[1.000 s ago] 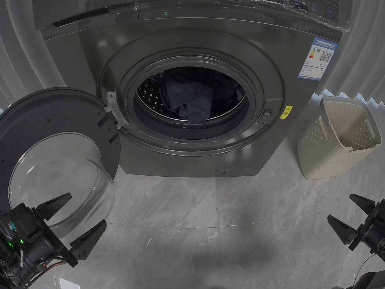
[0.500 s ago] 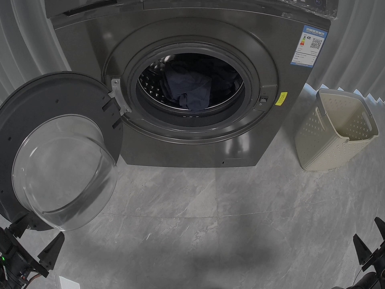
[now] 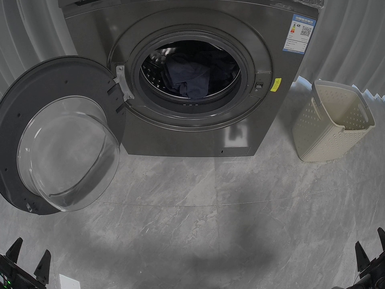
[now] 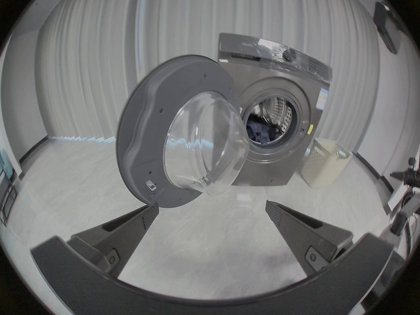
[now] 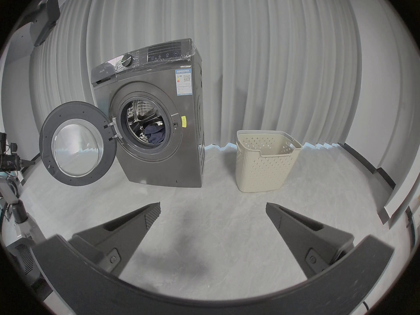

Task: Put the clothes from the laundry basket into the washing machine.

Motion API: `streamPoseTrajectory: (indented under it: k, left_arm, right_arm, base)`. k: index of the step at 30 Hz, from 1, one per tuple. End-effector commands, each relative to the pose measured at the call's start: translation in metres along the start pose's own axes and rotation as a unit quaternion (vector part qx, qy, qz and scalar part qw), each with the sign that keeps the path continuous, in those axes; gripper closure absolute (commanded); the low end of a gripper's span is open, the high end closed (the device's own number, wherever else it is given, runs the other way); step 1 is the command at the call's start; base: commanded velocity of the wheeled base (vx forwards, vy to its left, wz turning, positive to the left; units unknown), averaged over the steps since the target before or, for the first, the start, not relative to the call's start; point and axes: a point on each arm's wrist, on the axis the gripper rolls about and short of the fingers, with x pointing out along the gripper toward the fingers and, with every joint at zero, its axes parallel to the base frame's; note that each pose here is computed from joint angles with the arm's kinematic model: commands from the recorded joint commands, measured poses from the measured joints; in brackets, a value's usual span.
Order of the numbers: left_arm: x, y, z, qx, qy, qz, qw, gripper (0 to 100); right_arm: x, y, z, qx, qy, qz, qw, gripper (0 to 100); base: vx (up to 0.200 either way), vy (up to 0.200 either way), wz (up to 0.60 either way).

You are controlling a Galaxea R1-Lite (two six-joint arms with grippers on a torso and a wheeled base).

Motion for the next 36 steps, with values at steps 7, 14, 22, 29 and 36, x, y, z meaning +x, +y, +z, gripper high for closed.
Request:
streamPoseTrajectory:
  k: [7,14,22,29,36]
  left_arm:
    - [-0.0075,-0.0016,-0.0089,0.008,-0.034,0.051,0.9981,0]
    - [-0.0089,-0.0027,-0.0123,0.029,-0.031,-0.002,0.9991,0]
    - [-0.0089,-0.0027,-0.0124,0.029,-0.031,-0.002,0.9991,0]
    - [-0.0089,-0.0027,-0.0124,0.029,-0.031,-0.002,0.9991,0]
    - [-0.0089,-0.0027,-0.0123,0.029,-0.031,-0.002,0.9991,0]
  right_arm:
    - [-0.0011,0.0001,-0.0040,-0.001,-0.009,-0.005,0.9999,0]
    - [-0.0010,0.0001,-0.0035,-0.001,-0.013,-0.005,0.9999,0]
    - [-0.0010,0.0001,-0.0033,-0.001,-0.013,-0.005,0.9999,0]
    - [-0.0010,0.0001,-0.0033,-0.001,-0.013,-0.005,0.9999,0]
    - [-0.0010,0.0001,-0.0033,-0.001,-0.013,-0.005,0.9999,0]
  base:
    - [0.000,0.200,0.00]
    - [0.000,0.200,0.00]
    - [0.000,0.125,0.00]
    - [0.000,0.200,0.00]
    - [0.000,0.143,0.00]
